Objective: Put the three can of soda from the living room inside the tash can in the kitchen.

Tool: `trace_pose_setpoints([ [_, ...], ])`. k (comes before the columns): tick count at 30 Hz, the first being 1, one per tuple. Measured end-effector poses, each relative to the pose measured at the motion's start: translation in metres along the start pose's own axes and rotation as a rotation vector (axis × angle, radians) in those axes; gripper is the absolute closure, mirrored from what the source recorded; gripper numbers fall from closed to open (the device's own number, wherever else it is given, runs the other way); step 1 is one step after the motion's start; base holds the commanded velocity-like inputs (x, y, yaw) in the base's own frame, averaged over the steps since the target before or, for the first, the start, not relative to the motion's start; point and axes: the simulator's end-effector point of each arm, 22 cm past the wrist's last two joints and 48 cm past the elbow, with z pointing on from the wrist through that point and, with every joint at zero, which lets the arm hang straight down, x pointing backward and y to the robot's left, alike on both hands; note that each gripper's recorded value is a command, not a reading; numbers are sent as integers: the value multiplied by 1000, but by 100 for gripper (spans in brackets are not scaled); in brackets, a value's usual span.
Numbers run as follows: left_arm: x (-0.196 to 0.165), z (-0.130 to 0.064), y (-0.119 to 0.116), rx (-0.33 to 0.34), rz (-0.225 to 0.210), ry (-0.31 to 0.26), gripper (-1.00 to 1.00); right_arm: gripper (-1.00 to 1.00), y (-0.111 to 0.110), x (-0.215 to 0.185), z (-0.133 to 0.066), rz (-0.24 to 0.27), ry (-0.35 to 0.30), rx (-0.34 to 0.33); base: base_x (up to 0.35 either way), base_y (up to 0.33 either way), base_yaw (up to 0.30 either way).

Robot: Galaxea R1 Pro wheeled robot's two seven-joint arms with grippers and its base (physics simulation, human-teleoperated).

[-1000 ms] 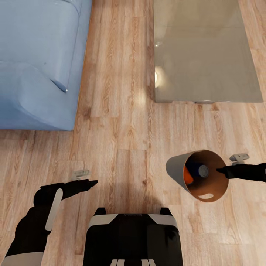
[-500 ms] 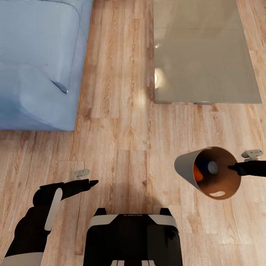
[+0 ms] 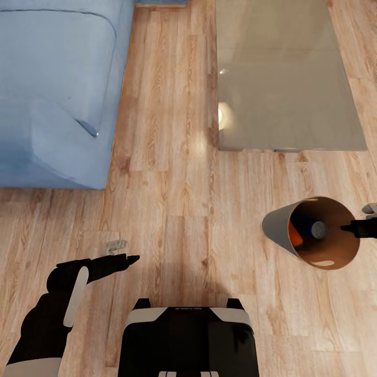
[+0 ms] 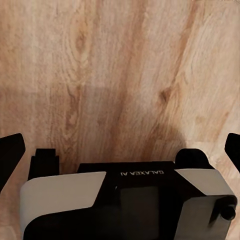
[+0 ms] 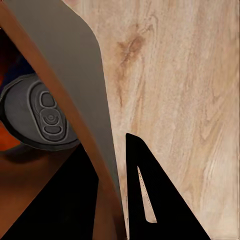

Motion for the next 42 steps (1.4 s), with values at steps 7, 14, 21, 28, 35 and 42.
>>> trace_pose_setpoints([
  [7,-5,-4,-2,1,3,-12,-100,100,-5,-8,-2,21,21,-10,0,0,0],
  [14,-9,-8,-4,2,6,-23,-100,100,-14,1,2,52,54,-3,0,0,0],
  [21,-13,-13,-6,4,10,-35,-100,100,-17,-6,2,85,64,-16,0,0,0],
  [28,-18,-17,-8,5,13,-48,-100,100,-25,12,24,97,181,30,0,0,0],
  [35,-21,-20,-9,7,16,-56,-100,100,28,15,65,80,294,0,0,0,0],
  [42,-24,-24,-11,8,19,-65,-100,100,46,-5,68,91,340,-10,0,0,0],
])
